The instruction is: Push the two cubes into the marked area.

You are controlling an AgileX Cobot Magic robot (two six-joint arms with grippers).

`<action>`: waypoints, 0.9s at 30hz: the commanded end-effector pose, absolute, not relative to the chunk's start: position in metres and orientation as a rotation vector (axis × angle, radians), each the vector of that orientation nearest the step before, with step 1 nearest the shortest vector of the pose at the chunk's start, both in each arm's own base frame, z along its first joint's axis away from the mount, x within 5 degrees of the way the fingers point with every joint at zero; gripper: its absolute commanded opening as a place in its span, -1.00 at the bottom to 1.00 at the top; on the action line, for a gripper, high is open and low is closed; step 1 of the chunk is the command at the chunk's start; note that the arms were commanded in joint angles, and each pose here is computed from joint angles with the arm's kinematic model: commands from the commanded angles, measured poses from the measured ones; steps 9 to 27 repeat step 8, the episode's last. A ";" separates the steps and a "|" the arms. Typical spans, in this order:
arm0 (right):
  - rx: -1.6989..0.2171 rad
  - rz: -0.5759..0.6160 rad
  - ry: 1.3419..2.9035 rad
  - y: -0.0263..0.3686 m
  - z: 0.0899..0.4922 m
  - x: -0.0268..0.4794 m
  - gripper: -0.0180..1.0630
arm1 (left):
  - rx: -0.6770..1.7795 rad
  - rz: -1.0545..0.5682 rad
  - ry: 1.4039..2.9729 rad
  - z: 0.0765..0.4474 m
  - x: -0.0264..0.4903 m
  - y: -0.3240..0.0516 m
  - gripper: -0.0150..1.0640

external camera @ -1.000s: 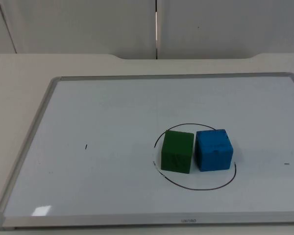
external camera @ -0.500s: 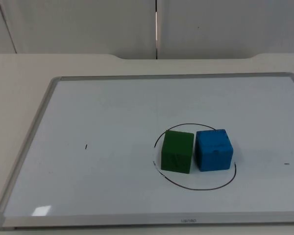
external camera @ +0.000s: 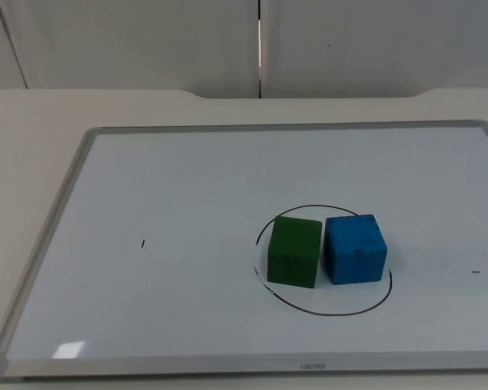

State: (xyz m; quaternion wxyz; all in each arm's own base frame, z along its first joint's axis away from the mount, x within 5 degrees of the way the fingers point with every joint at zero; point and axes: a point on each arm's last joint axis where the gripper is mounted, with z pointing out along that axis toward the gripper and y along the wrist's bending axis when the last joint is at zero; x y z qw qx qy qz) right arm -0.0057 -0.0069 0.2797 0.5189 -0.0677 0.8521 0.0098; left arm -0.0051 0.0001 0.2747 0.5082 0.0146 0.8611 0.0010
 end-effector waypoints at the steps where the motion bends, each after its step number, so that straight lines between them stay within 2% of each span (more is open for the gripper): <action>1: -0.104 -0.010 2.043 -0.007 0.280 -0.007 0.98 | 0.025 0.001 2.065 0.274 -0.005 0.000 0.98; 8: -0.031 -0.054 2.045 -0.006 0.280 -0.007 0.98 | 0.025 0.001 2.065 0.274 -0.005 0.000 0.98; 27: -0.031 -0.054 2.045 -0.006 0.280 -0.007 0.98 | 0.025 0.001 2.065 0.274 -0.005 0.000 0.98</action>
